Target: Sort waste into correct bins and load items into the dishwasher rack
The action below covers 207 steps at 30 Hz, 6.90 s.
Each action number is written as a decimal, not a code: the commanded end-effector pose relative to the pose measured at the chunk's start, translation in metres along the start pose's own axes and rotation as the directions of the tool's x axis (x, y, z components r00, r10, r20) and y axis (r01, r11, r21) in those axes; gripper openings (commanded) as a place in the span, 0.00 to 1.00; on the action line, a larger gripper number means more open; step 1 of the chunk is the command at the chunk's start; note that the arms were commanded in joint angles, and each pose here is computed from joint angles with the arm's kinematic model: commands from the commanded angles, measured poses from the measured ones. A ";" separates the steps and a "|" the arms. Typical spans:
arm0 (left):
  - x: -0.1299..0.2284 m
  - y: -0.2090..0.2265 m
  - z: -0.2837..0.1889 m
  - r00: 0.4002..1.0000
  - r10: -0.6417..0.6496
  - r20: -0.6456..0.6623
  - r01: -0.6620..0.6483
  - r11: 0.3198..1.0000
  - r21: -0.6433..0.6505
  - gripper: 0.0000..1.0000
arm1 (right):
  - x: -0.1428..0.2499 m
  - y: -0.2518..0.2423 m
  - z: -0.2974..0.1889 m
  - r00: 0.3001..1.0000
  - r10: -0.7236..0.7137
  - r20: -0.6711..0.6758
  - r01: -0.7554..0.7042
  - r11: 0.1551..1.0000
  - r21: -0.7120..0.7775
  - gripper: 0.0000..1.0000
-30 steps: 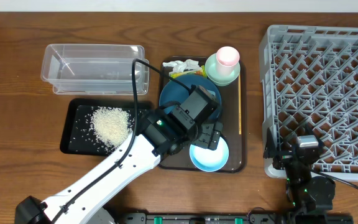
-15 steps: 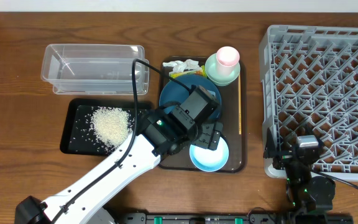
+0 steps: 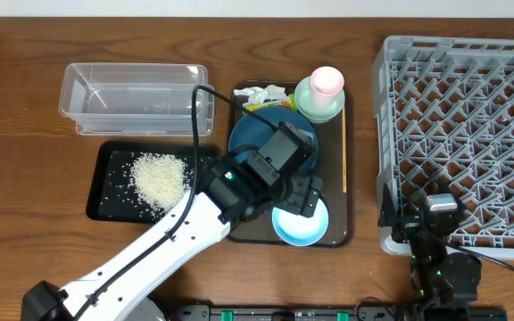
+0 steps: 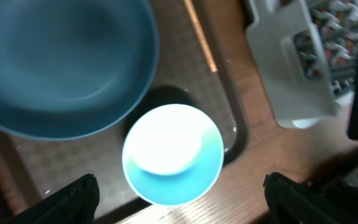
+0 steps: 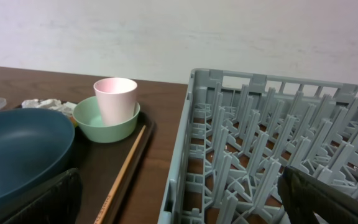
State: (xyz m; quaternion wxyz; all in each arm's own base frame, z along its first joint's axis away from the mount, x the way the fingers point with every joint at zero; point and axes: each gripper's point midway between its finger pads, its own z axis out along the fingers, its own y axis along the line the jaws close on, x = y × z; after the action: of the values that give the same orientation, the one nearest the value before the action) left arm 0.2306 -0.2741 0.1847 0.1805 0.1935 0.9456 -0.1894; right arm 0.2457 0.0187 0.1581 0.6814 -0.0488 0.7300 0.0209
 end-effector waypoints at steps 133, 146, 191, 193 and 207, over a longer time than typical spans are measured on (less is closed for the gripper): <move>0.027 -0.028 0.009 0.987 0.140 -0.077 -0.135 0.989 0.062 0.87 | 0.001 0.001 0.000 1.000 -0.013 0.000 0.013 1.000 -0.003 0.99; 0.035 -0.026 0.027 0.981 0.141 -0.131 -0.137 0.990 0.044 0.87 | 0.001 0.001 0.000 1.000 -0.013 0.000 0.013 1.000 -0.003 0.99; -0.002 -0.037 0.016 0.984 0.180 0.006 -0.180 0.983 0.036 0.87 | 0.001 0.001 0.000 1.000 -0.013 0.000 0.013 1.000 -0.003 0.99; -0.011 -0.033 0.011 0.982 0.187 0.034 -0.187 0.982 -0.005 0.87 | 0.001 0.001 0.000 1.000 -0.013 0.000 0.013 1.000 -0.003 0.99; -0.047 0.033 -0.005 0.975 0.150 0.166 -0.085 0.935 -0.346 0.87 | 0.001 0.001 0.000 1.000 -0.013 0.000 0.013 1.000 -0.003 0.99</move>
State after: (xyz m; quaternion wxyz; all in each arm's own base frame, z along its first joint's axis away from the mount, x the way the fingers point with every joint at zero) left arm 0.2648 -0.2740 0.1879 0.2794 0.2312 0.9297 -0.0651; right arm 0.2457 0.0188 0.1581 0.6814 -0.0491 0.7300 0.0209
